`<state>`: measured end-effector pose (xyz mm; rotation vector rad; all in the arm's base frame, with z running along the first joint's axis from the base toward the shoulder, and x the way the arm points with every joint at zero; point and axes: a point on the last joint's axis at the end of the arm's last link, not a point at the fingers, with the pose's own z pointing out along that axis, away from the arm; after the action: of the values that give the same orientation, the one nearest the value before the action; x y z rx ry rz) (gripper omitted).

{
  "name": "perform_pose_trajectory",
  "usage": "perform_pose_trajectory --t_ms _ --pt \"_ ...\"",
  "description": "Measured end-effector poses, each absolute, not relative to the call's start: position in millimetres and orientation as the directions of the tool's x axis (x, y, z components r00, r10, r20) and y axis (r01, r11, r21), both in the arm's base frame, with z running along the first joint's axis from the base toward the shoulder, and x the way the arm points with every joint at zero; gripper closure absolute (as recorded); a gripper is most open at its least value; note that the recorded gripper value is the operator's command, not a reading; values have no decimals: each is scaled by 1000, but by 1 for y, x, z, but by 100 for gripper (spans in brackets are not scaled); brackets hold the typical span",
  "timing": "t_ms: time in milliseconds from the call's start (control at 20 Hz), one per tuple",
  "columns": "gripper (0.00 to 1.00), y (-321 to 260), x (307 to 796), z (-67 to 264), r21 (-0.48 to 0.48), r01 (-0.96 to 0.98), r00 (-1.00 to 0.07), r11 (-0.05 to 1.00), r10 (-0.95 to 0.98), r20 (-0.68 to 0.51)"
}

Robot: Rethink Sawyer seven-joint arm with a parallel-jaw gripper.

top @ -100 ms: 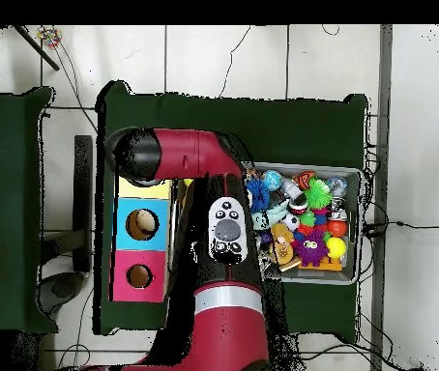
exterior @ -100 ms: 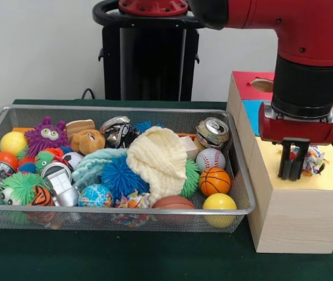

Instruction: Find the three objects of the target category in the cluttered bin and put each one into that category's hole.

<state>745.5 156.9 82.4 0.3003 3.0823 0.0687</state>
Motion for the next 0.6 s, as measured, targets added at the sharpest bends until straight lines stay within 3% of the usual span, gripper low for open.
perform_pose_trajectory --t_ms 600 --pt "100 144 747 82 123 255 -966 959 248 72"
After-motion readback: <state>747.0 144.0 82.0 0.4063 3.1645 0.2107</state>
